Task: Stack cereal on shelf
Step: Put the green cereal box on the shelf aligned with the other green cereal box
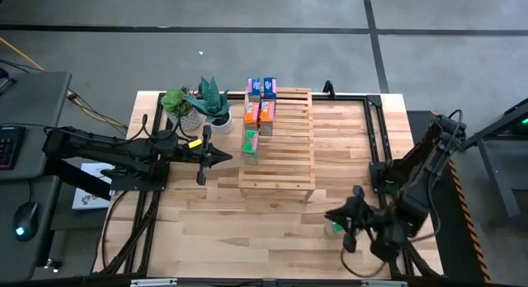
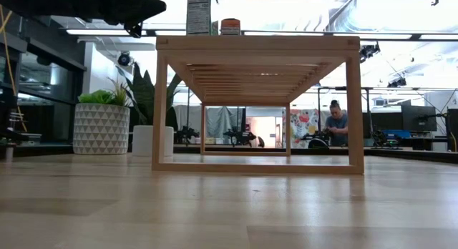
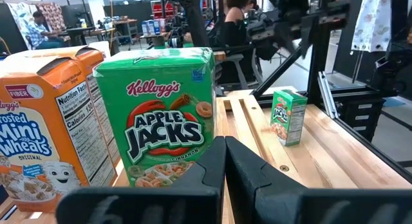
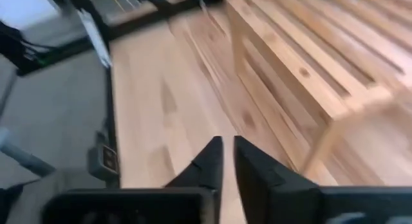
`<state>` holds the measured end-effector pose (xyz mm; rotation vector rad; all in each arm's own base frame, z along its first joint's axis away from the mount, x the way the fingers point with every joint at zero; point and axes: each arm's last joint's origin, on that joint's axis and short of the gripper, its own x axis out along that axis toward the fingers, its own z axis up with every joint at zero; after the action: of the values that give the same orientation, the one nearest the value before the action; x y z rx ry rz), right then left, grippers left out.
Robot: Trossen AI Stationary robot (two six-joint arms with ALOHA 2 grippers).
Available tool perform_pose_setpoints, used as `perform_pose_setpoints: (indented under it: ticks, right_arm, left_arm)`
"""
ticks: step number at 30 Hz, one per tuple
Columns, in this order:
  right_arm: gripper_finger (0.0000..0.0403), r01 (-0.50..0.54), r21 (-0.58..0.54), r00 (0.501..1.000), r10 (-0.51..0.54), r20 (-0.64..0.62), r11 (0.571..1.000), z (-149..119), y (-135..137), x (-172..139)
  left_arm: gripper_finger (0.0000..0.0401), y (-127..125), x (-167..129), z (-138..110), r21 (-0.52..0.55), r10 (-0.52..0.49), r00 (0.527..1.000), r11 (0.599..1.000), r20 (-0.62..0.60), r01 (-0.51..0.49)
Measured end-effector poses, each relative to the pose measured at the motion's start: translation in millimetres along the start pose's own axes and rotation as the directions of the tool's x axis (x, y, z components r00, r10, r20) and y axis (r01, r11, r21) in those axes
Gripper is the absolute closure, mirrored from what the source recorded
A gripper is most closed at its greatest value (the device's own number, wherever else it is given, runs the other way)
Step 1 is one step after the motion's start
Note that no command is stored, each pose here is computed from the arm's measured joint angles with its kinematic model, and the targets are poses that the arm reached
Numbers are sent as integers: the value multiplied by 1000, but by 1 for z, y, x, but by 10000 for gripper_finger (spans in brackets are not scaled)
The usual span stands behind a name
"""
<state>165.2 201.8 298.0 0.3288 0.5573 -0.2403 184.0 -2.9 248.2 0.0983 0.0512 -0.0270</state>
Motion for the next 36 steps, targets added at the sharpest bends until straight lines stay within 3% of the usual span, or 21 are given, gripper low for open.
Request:
perform_pose_setpoints:
  ticks: [4,7,13,18,21,25,29,36]
  right_arm:
    - [292,10,32,992,-5,-128,999,14,-16,5]
    - [230,-44,54,975,55,-214,998,26,-24,5]
    - [148,-141,174,880,204,-429,975,35,-35,-1]
    - [142,-125,167,786,200,-585,978,26,-38,-2]
    - [141,-125,128,791,177,-586,984,24,-38,1]
    - [141,-137,-38,819,92,-566,990,16,-33,10]
    - [141,-213,-168,769,59,-637,963,3,-25,21]
    - [141,-213,-201,723,16,-691,956,-11,-17,37]
  left_arm:
    - [401,0,0,0,1,0,1000,1000,0,0]
    - [401,0,0,0,0,0,1000,1000,0,0]
    - [401,0,0,0,-2,0,1000,1000,0,0]
    - [401,0,0,0,-15,0,1000,1000,-1,0]
    - [401,0,0,0,-15,0,1000,1000,0,0]
    - [401,0,0,0,-15,0,1000,1000,0,0]
    - [401,0,0,0,-16,0,1000,1000,-2,0]
    - [401,0,0,0,-16,0,1000,1000,-1,0]
